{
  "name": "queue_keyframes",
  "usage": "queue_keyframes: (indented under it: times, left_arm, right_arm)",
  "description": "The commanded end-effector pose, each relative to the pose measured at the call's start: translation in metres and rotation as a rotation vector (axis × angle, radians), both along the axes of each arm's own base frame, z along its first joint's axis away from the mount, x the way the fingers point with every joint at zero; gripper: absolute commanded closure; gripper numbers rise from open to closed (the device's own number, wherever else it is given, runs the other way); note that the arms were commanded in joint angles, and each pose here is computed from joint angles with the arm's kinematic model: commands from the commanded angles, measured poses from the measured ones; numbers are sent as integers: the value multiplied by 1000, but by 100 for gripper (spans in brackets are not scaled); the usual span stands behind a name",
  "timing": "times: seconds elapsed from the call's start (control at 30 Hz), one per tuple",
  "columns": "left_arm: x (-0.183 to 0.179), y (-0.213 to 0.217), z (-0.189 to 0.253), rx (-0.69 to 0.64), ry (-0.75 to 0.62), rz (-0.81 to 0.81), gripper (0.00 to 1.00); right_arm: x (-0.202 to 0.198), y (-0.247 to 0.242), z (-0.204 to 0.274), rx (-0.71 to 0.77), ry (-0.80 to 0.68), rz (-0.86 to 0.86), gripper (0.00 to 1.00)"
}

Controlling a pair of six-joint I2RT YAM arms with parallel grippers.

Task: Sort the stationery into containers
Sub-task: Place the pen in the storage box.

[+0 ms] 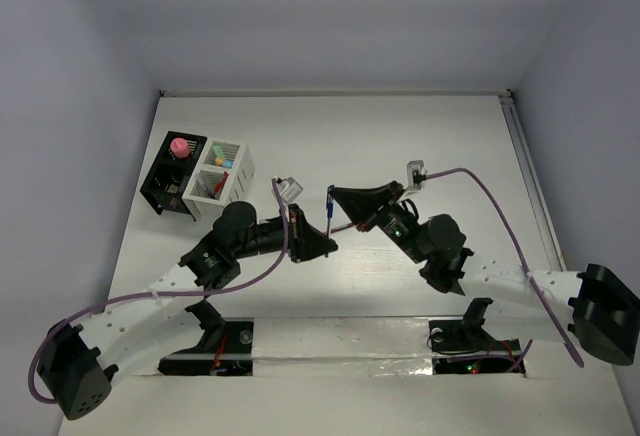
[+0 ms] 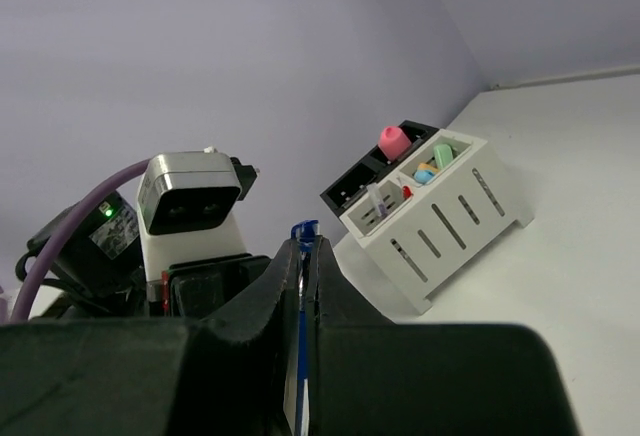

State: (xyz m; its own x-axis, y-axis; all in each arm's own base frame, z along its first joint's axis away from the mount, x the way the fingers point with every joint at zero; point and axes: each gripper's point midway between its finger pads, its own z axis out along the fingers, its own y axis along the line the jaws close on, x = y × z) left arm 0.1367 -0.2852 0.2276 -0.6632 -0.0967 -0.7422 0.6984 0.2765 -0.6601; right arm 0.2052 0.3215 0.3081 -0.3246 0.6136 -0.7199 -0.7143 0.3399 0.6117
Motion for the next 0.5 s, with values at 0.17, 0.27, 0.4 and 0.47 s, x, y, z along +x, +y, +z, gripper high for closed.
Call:
queue_keyframes:
  times: [0.17, 0.27, 0.4, 0.47]
  left_arm:
    - [48, 26, 77, -131, -216, 296, 49]
    - [54, 44, 57, -28, -180, 392, 22]
    - [49, 69, 52, 26, -173, 468, 1]
    - [42, 83, 52, 36, -179, 498, 1]
  right_arm:
    - [1, 41, -12, -318, 4, 21, 100]
    - [26, 45, 34, -256, -54, -55, 100]
    - [64, 60, 65, -226, -85, -94, 100]
    - [83, 71, 71, -204, -77, -88, 100]
